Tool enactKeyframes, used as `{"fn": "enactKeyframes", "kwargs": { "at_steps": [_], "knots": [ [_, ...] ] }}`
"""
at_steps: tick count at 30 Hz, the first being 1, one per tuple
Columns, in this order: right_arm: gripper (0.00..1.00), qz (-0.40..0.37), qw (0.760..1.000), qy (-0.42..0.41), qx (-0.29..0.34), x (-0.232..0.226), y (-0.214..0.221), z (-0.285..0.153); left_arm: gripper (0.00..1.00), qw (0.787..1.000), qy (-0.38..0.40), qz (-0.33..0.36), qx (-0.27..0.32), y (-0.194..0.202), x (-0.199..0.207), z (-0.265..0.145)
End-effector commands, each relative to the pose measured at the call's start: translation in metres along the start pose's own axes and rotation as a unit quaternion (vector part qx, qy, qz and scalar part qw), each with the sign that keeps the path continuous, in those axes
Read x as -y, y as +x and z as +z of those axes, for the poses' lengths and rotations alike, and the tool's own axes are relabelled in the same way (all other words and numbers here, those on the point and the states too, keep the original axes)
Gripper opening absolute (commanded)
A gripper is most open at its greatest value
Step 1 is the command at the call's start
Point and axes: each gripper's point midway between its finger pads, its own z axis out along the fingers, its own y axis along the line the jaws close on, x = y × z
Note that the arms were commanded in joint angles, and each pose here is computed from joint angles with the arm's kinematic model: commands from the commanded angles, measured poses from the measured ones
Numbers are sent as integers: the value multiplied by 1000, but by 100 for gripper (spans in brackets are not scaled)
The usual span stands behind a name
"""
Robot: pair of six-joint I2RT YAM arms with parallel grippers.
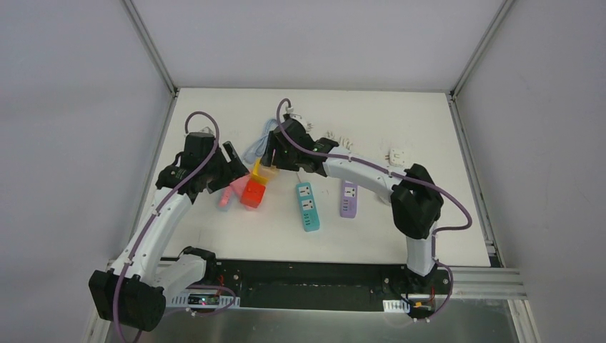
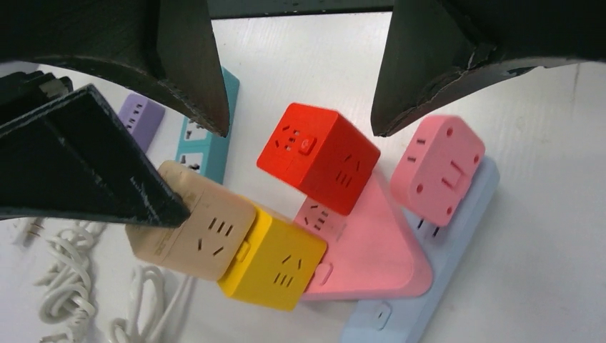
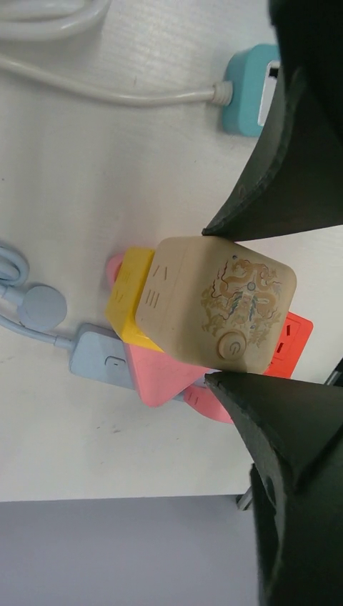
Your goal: Pull the plug off the socket
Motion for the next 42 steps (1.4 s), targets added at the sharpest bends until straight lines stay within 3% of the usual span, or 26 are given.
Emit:
{"fn": "enactKeyframes", "kwargs": {
  "at_steps": [1, 4, 10, 17, 28, 32, 35, 37, 39, 42],
  "knots": [
    [39, -74, 996, -11, -38, 13, 6, -39, 73, 995, 94, -19, -30, 0, 42, 4],
    [45, -87, 995, -15, -50, 18, 12, -46, 71, 991, 122, -34, -49, 4, 55, 13],
    [72, -77, 996, -8, -34, 23, 6, -50, 68, 990, 119, -32, -69, 12, 61, 32],
    [74, -61, 998, 0, -27, 25, 5, -47, 60, 991, 108, -27, -75, 15, 59, 52],
    [55, -34, 997, -23, -58, 14, 17, -43, 45, 990, 95, -15, -104, 32, 54, 76],
    [38, -34, 997, -25, -57, 11, 16, -44, 32, 991, 68, -12, -112, 45, 42, 84],
    [15, -48, 996, -38, -72, 5, 21, -47, 27, 992, 41, -5, -119, 57, 33, 86],
    [7, -56, 995, -30, -73, 5, 23, -46, 24, 992, 27, 4, -123, 64, 29, 87],
    [18, -61, 996, -9, -66, 10, 23, -40, 22, 992, 8, 10, -126, 70, 21, 88],
    [51, -54, 997, 17, -60, 19, 25, -32, 20, 992, -11, 11, -128, 76, 11, 89]
  ]
}}
